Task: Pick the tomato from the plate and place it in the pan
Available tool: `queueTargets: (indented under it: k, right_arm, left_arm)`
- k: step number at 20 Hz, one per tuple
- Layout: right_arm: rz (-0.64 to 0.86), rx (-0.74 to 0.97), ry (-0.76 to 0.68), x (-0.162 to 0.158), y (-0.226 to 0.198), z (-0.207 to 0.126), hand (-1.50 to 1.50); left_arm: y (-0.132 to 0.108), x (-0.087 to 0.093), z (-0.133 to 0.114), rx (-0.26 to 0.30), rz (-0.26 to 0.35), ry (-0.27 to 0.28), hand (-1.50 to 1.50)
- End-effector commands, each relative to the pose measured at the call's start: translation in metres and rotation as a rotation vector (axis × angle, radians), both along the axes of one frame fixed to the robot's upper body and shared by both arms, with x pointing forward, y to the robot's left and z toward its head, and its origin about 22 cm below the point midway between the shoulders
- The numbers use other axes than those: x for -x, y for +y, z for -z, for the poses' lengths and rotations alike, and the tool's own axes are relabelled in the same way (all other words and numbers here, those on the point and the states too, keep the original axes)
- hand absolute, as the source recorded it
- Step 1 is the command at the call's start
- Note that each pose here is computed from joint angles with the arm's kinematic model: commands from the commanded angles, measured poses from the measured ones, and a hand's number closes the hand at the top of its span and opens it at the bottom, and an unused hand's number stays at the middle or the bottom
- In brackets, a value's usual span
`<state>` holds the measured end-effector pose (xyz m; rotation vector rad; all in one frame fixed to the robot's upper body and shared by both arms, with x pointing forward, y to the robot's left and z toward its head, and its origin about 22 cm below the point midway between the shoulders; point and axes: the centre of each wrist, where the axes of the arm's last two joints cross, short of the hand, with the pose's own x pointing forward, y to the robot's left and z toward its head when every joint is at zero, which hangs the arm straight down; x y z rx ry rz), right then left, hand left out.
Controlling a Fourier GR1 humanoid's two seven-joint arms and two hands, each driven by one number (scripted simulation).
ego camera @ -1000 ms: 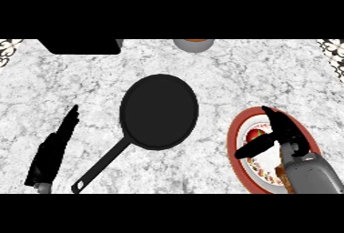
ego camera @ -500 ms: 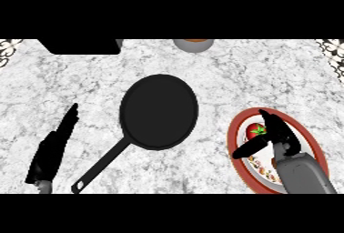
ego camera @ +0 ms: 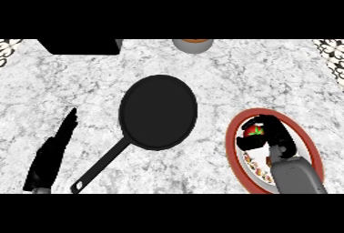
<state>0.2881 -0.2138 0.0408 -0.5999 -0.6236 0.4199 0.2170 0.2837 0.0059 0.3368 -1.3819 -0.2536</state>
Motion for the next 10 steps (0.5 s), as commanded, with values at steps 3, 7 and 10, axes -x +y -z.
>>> queueTargets:
  k: [3, 7, 10]
  right_arm:
    - [0.068, -0.045, 0.043, -0.001, 0.004, 0.02, 1.5]
    - [0.027, 0.12, 0.102, 0.065, 0.051, 0.021, 1.5]
    - [-0.017, 0.226, 0.109, 0.096, 0.075, 0.022, 1.5]
  left_arm:
    - [-0.002, -0.007, -0.001, -0.001, 0.012, -0.005, 0.0]
    - [0.011, -0.004, -0.006, -0.01, -0.018, 0.006, 0.0]
    - [0.005, -0.004, -0.006, -0.018, -0.018, 0.015, 0.0]
